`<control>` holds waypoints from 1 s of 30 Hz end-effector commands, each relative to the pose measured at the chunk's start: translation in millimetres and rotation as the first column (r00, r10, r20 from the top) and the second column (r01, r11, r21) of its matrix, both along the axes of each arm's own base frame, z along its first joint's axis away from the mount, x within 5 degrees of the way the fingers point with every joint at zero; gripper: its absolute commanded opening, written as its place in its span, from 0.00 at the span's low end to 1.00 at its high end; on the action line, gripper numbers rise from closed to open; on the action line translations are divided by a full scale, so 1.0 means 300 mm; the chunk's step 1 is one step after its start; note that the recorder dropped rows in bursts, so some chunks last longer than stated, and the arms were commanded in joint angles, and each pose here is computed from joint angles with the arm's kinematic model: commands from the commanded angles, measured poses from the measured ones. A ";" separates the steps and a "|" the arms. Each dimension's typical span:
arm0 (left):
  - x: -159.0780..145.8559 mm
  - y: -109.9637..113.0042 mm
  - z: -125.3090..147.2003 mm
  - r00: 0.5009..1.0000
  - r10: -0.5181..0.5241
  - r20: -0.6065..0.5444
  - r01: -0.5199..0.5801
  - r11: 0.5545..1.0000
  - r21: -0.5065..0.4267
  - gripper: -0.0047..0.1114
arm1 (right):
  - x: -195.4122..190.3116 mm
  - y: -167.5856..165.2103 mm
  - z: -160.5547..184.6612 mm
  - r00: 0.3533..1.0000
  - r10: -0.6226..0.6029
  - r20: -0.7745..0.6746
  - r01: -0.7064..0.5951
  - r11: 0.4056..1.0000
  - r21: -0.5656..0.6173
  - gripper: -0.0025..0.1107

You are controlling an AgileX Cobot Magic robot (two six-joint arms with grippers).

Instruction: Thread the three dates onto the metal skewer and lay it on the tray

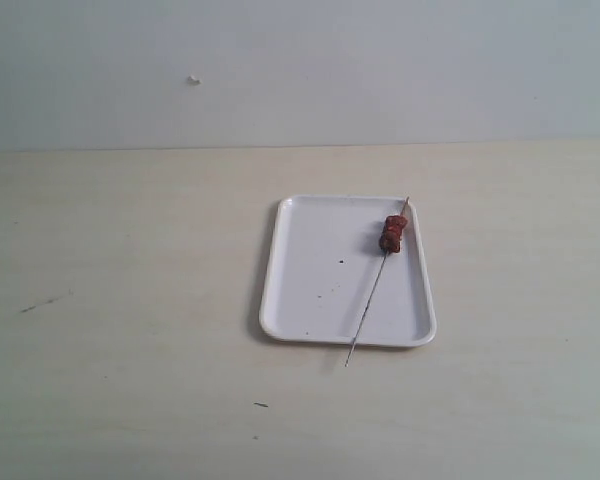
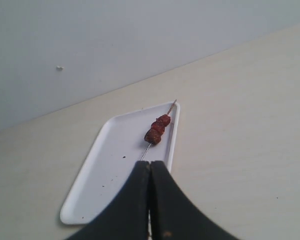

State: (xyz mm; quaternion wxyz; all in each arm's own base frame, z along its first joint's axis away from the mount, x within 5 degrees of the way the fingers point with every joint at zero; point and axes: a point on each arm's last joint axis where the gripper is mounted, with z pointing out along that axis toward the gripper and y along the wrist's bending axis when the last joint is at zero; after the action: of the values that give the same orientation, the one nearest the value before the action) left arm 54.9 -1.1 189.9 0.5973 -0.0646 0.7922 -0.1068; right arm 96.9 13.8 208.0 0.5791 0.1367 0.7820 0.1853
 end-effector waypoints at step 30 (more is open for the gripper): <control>-0.001 0.002 -0.004 1.000 0.006 -0.001 -0.006 1.000 0.000 0.04 | -0.138 -0.051 -0.050 0.985 -0.078 0.156 0.121 0.950 -0.289 0.02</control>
State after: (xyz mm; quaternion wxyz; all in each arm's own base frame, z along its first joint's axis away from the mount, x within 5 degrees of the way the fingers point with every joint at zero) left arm 54.8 -1.0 189.8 0.5967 -0.0648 0.7927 -0.1065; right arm 56.1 -1.5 195.7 0.6639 0.0401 0.7465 0.0166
